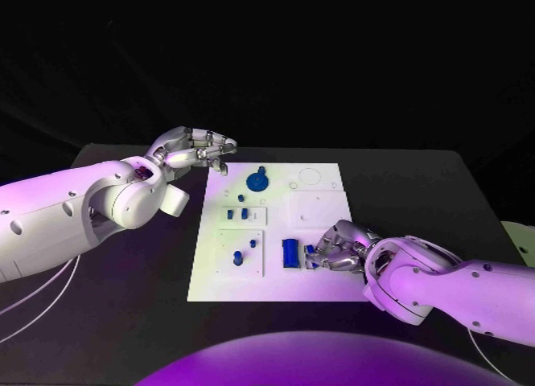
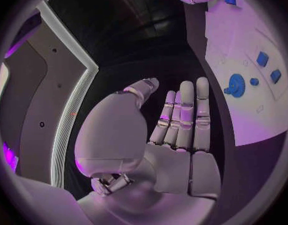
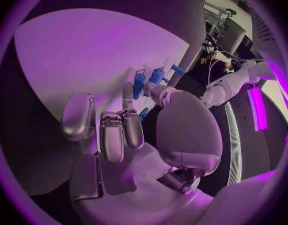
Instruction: Assemble the parts on the task board
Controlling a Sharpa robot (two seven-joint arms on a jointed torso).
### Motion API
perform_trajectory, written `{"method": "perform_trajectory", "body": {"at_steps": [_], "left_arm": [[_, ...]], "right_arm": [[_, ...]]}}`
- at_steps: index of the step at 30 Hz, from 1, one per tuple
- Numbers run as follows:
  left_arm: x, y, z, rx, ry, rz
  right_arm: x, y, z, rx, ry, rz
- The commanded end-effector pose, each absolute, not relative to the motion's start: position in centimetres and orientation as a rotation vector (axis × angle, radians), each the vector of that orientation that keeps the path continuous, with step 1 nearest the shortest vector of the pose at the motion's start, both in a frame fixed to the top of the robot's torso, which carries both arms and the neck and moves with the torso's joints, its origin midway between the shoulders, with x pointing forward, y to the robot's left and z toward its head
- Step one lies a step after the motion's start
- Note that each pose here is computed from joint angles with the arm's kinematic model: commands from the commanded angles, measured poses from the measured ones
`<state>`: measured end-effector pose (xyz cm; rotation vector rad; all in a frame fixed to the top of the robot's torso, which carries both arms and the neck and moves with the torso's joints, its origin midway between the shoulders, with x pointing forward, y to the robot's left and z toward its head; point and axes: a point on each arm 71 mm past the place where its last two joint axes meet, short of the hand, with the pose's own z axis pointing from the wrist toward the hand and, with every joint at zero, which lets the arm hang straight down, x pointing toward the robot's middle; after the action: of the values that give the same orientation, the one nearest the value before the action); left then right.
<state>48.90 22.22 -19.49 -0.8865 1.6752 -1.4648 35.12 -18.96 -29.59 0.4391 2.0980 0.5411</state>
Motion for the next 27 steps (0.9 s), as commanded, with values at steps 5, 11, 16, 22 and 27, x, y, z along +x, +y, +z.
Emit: {"method": "perform_trajectory", "body": {"at_steps": [5, 11, 16, 22, 27], "left_arm": [[48.87, 21.93, -19.43, -0.884, 1.682, -1.486], [48.88, 21.94, -19.44, -0.884, 1.682, -1.485], [48.88, 21.96, -19.45, -0.885, 1.682, -1.484], [48.88, 21.94, -19.46, -0.886, 1.683, -1.482], [48.88, 21.92, -19.46, -0.886, 1.684, -1.482]], "right_arm": [[35.04, -18.71, -29.72, 0.409, 2.119, 0.536], [35.01, -18.53, -29.66, 0.405, 2.116, 0.542], [34.97, -18.47, -29.59, 0.403, 2.113, 0.546], [34.98, -18.54, -29.58, 0.4, 2.11, 0.544], [34.95, -18.62, -29.53, 0.396, 2.108, 0.544]]}}
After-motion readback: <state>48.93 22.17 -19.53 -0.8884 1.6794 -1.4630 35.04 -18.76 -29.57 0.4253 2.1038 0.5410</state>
